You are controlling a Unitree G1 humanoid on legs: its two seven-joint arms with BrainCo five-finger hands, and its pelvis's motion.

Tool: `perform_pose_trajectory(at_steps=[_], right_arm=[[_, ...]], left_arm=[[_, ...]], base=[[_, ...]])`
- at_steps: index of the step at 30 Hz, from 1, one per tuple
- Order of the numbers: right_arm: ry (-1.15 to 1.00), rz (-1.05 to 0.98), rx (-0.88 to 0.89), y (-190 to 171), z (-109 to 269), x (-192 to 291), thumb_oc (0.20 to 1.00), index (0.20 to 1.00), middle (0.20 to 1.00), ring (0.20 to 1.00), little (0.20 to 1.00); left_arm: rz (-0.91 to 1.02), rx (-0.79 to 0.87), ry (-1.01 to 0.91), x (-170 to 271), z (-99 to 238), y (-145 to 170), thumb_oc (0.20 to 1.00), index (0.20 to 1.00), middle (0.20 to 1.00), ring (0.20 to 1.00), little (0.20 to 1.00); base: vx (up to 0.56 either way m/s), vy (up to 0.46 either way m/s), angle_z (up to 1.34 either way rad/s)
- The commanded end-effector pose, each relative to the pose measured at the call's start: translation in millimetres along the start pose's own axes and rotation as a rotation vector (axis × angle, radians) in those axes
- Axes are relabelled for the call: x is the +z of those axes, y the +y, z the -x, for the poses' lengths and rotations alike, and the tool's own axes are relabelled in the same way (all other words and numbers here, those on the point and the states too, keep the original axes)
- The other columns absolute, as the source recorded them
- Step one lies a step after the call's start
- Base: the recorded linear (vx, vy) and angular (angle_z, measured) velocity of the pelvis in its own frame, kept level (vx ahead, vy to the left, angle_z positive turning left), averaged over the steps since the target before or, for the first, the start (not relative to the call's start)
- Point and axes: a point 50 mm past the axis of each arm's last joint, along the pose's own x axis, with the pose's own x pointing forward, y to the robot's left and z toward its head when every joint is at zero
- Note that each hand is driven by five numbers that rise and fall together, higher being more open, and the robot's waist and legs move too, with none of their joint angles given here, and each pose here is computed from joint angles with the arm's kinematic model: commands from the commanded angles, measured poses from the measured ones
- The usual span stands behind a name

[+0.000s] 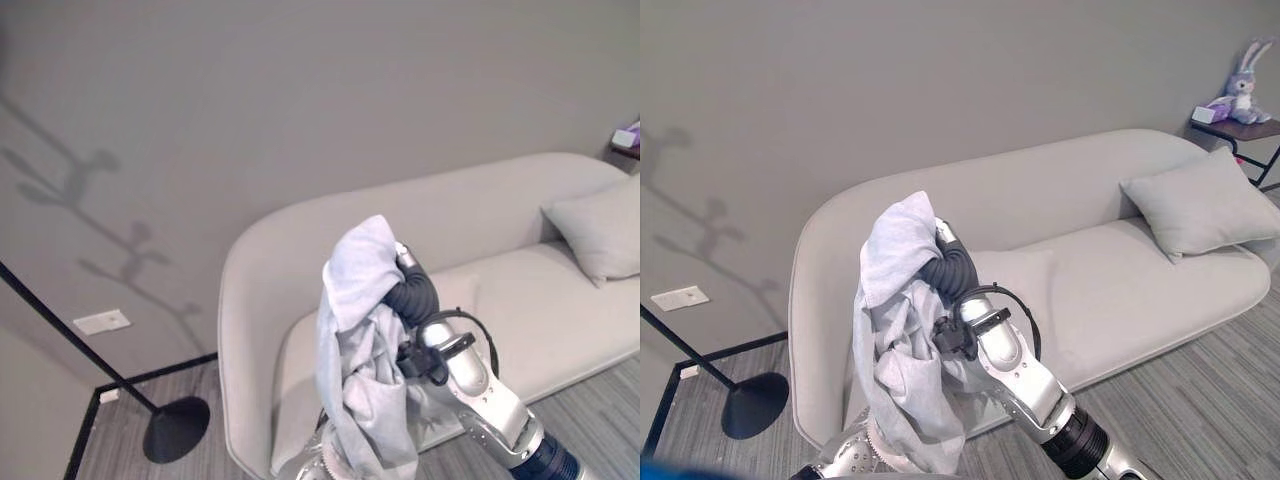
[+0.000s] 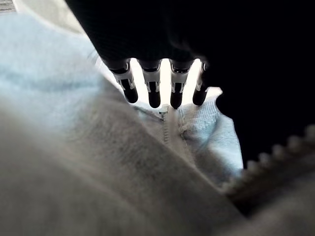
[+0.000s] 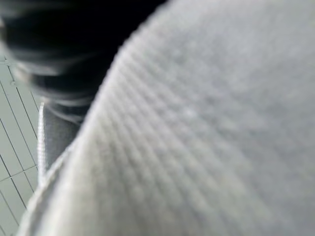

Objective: Hang the clothes on the sofa on the clothes rack.

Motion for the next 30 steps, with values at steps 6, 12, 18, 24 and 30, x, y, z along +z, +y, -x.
perform_pose_trajectory(at_steps=[6,12,18,24,30], right_arm=[[-0.192,-0.050,-0.026,6.6,-19.4,30.7,0.200,0.200,0.200,0.200,0.200],[-0.193,0.022,-0.113,-6.9,-15.7,30.8,0.200,0.200,0.200,0.200,0.200],[-0.179,0.116,-0.190,-22.6,-4.9,27.9,0.200,0.200,0.200,0.200,0.200],[-0.140,0.208,-0.159,-23.3,6.3,21.0,0.200,0.200,0.200,0.200,0.200],[-0.131,0.268,-0.144,-22.1,8.7,16.6,0.200,0.200,0.200,0.200,0.200]], left_arm=[[-0.046,0.060,-0.098,20.9,-8.4,6.9,0.200,0.200,0.200,0.200,0.200],[0.063,0.198,-0.172,23.9,9.0,29.0,0.200,0.200,0.200,0.200,0.200],[0.136,0.333,-0.289,33.0,36.5,54.2,0.200,0.200,0.200,0.200,0.200],[0.140,0.379,-0.374,42.6,52.8,60.9,0.200,0.200,0.200,0.200,0.200],[0.030,0.309,-0.370,45.9,53.7,50.2,0.200,0.200,0.200,0.200,0.200]], base=[[0.00,-0.007,-0.02],[0.00,-0.033,0.00],[-0.02,-0.062,0.02],[-0.16,-0.005,0.04],[-0.08,0.099,0.46]])
